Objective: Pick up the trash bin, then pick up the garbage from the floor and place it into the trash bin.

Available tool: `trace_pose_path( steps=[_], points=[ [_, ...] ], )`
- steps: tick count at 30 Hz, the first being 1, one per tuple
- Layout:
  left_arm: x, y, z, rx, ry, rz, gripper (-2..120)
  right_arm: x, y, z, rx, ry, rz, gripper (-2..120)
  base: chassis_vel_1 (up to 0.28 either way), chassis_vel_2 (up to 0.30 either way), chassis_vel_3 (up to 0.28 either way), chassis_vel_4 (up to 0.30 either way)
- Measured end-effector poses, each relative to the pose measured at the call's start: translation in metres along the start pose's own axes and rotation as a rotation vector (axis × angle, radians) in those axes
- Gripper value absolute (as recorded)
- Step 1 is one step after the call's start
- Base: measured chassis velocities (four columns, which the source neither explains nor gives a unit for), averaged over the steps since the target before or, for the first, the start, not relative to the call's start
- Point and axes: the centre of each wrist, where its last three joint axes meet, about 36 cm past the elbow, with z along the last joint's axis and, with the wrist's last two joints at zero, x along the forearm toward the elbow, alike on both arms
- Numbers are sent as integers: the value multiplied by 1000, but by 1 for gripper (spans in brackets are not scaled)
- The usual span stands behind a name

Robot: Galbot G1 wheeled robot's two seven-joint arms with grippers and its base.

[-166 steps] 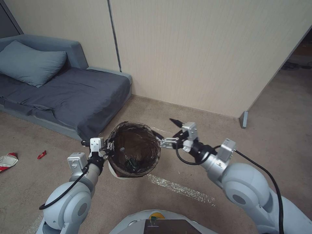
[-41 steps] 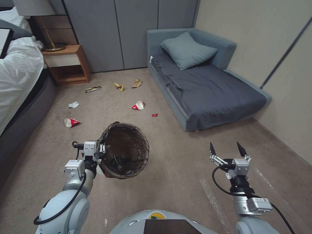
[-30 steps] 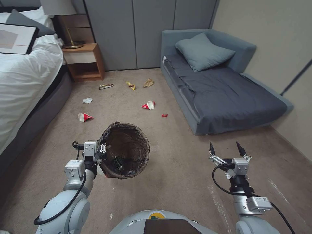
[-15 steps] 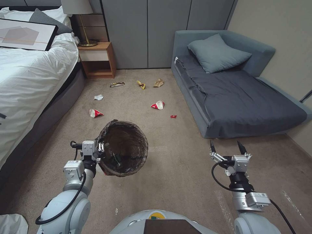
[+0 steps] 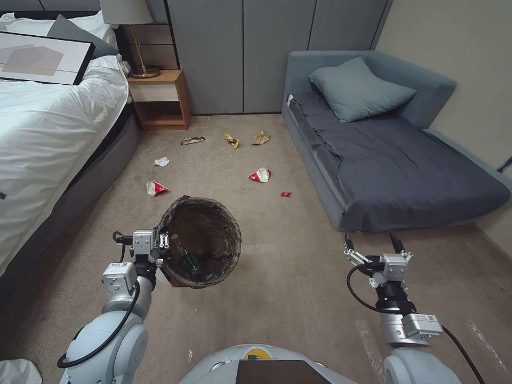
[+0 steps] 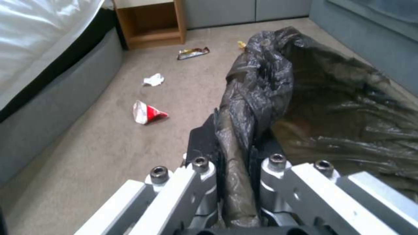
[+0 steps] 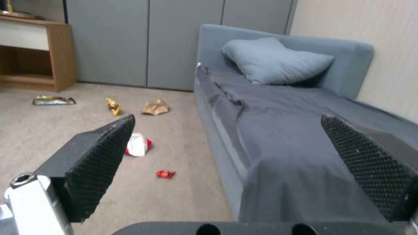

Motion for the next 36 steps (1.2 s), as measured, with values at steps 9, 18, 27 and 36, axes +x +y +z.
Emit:
trace_pose_path(
  steps=[9,18,27,36],
  points=[
    [0,0,0,3,3,7,7,0,0,1,-2,1,1,100,-135,140,137,-115],
    [0,0,-1,7,4,14,7,0,1,1,-2,-1,1,100,-100,104,114,-102],
    [2,0,-2,14,4,22,7,1,1,1,-2,-2,1,100,-136,120,124,-122],
    [2,-1,-3,19,5,28,7,1,2,2,-5,-2,0,100,-112,116,116,-118]
  ],
)
